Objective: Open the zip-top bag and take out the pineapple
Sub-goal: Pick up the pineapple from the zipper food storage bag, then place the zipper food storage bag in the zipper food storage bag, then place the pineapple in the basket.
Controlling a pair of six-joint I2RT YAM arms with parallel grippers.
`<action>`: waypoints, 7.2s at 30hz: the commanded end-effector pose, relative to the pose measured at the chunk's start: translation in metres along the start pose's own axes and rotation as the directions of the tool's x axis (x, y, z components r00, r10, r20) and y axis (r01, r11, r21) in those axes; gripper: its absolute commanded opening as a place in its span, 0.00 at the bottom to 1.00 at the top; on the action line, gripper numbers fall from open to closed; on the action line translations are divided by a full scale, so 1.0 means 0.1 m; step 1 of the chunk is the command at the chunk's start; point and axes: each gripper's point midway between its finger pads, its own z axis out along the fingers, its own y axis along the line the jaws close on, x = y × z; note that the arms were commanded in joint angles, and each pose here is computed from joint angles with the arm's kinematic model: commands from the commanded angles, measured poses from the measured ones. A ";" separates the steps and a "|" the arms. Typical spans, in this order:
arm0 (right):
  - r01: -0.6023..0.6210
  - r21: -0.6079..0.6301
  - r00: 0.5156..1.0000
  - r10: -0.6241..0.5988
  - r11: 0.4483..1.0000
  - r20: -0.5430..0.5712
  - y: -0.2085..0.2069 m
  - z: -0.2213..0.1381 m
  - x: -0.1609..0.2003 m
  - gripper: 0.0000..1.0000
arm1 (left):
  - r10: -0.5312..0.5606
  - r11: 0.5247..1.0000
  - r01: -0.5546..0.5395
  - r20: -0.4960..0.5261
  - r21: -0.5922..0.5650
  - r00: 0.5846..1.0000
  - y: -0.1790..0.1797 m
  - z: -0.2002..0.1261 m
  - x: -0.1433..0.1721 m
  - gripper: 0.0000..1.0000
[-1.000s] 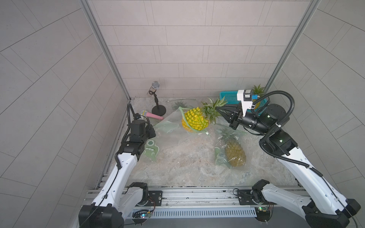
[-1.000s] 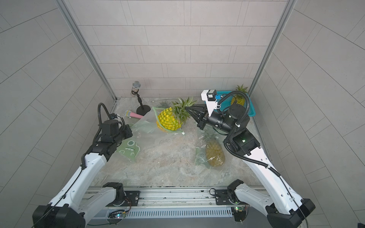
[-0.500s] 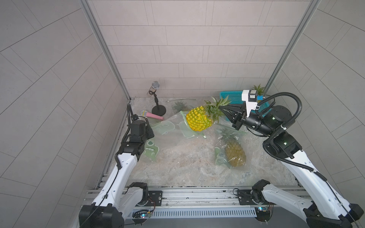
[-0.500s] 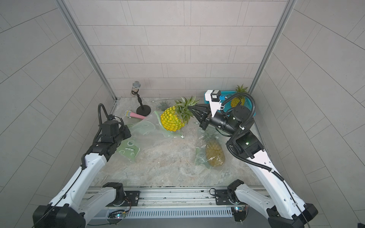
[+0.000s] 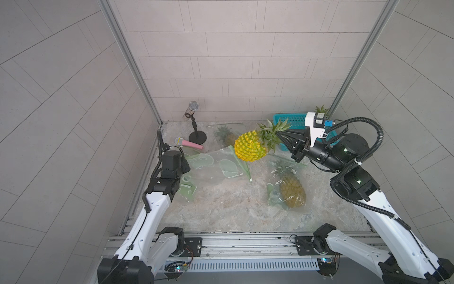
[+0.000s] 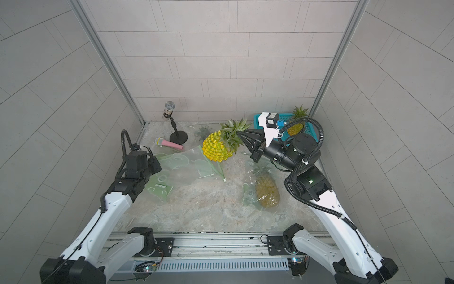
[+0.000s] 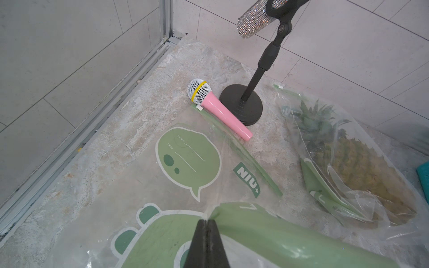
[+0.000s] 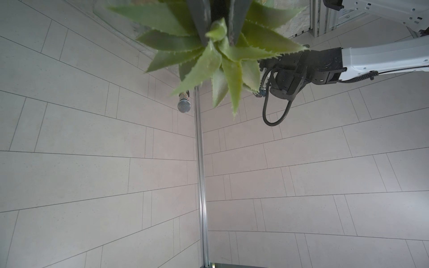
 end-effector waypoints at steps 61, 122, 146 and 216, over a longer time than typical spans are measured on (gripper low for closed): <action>0.138 0.464 0.988 -0.089 0.875 -0.125 -0.92 -0.42 0.18 0.00 | -0.289 0.834 0.351 0.205 -0.426 0.935 1.06 -0.19 -0.66 0.00; 0.030 0.786 0.998 0.020 0.618 -0.054 -3.14 -0.64 0.09 0.00 | 0.252 0.863 -0.236 0.023 0.446 0.967 -0.89 -0.41 -0.31 0.87; 0.113 0.910 0.986 0.071 0.399 -0.153 -4.47 -0.62 0.85 0.00 | 0.279 0.853 -0.264 0.034 0.451 0.960 -0.86 -0.48 -0.18 0.87; -0.150 0.887 0.852 0.512 0.437 -0.108 -2.76 -1.22 1.43 0.53 | 0.265 0.846 -0.238 0.011 0.477 0.964 -0.90 -0.45 -0.13 0.87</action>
